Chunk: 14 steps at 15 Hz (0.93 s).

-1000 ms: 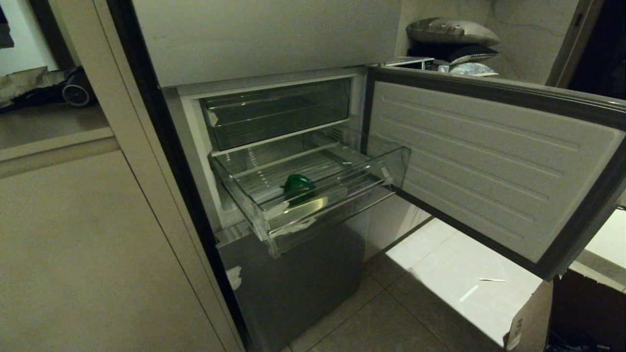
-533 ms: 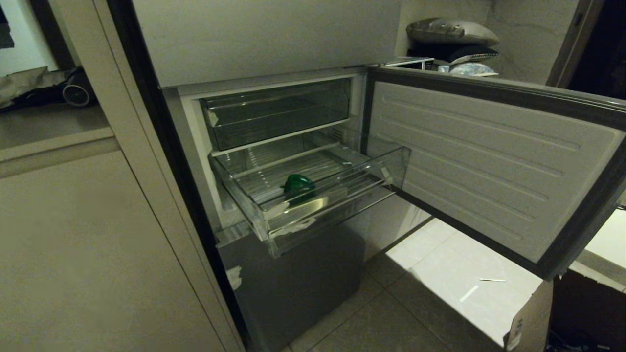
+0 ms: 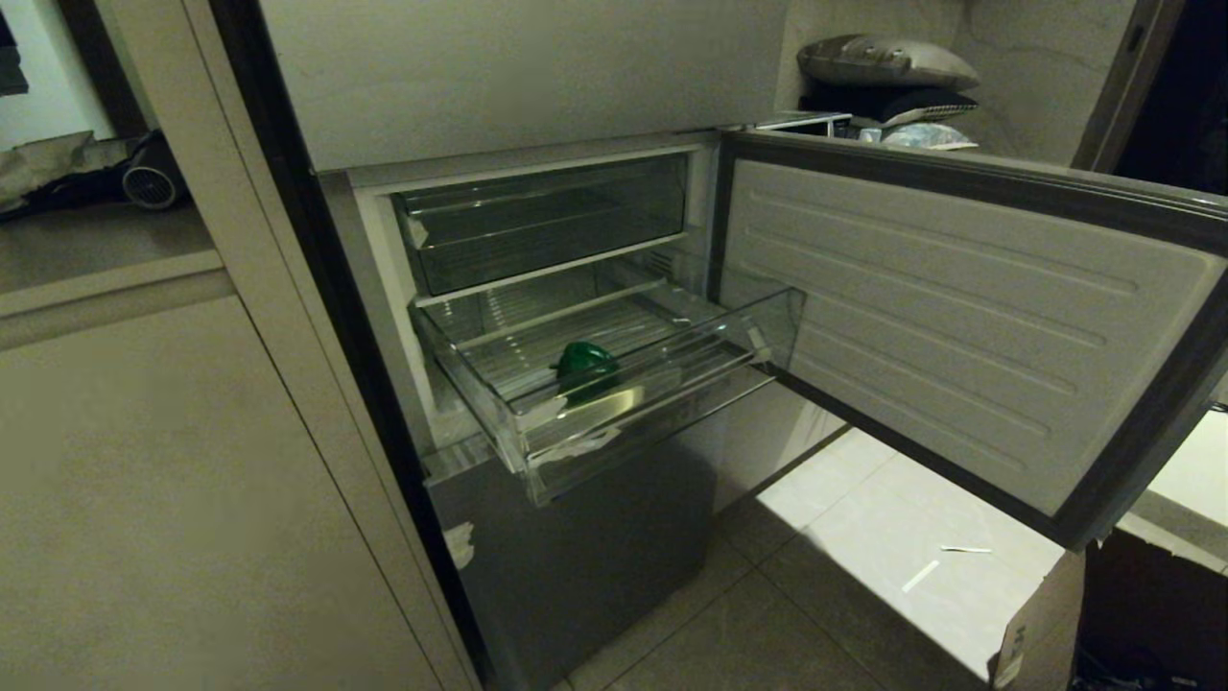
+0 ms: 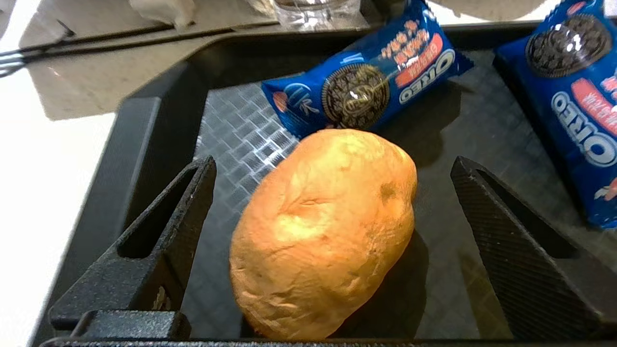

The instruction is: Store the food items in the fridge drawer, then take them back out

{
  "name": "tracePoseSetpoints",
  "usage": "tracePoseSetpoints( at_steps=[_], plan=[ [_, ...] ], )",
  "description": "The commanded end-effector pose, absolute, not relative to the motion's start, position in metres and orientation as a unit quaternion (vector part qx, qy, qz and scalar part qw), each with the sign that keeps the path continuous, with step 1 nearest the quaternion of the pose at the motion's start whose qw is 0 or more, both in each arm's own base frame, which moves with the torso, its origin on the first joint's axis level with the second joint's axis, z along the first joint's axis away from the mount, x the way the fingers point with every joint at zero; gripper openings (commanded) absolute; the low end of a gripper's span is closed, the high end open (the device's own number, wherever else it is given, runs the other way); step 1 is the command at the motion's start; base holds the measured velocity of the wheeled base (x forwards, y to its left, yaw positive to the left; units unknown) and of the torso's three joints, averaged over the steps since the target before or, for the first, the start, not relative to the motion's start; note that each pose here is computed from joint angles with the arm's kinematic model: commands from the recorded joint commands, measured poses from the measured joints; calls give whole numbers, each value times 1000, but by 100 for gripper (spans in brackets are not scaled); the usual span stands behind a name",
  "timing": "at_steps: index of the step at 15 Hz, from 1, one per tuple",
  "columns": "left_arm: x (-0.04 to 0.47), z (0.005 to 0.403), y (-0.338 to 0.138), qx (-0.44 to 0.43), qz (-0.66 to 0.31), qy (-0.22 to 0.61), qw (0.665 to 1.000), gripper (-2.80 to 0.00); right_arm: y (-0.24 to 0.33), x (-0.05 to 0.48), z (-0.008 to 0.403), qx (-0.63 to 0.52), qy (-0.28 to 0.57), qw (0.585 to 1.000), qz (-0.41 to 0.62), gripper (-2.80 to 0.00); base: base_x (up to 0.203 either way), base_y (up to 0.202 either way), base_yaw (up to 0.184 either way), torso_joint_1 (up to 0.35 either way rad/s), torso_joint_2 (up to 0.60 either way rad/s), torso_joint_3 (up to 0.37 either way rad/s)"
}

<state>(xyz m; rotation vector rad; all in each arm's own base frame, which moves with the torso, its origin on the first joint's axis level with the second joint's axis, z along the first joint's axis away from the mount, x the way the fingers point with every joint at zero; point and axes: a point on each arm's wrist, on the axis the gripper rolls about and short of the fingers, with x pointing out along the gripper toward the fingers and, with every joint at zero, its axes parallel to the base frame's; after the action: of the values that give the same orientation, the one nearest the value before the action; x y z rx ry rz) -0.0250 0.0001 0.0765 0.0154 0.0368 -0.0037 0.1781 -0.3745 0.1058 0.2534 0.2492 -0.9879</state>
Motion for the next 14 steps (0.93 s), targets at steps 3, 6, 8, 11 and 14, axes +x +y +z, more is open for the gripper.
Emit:
tracePoseSetpoints(
  at_steps=[3,6,8,11,14],
  plan=[
    [-25,77,0,8,-2,19,1000,-280,-380,184,97,125,120,868,-466,0,0,0,0,0,0,0],
    [-25,76,0,8,-1,19,1000,-280,-381,188,93,128,124,869,-461,0,0,0,0,0,0,0],
    [-25,76,0,8,-2,20,1000,-280,-382,190,89,129,126,869,-460,0,0,0,0,0,0,0],
    [-25,76,0,8,-1,19,1000,-280,-383,192,87,130,127,870,-458,0,0,0,0,0,0,0],
    [-25,76,0,8,-2,20,1000,-280,-384,193,86,131,126,871,-457,-280,0,0,0,0,0,0]
  ],
)
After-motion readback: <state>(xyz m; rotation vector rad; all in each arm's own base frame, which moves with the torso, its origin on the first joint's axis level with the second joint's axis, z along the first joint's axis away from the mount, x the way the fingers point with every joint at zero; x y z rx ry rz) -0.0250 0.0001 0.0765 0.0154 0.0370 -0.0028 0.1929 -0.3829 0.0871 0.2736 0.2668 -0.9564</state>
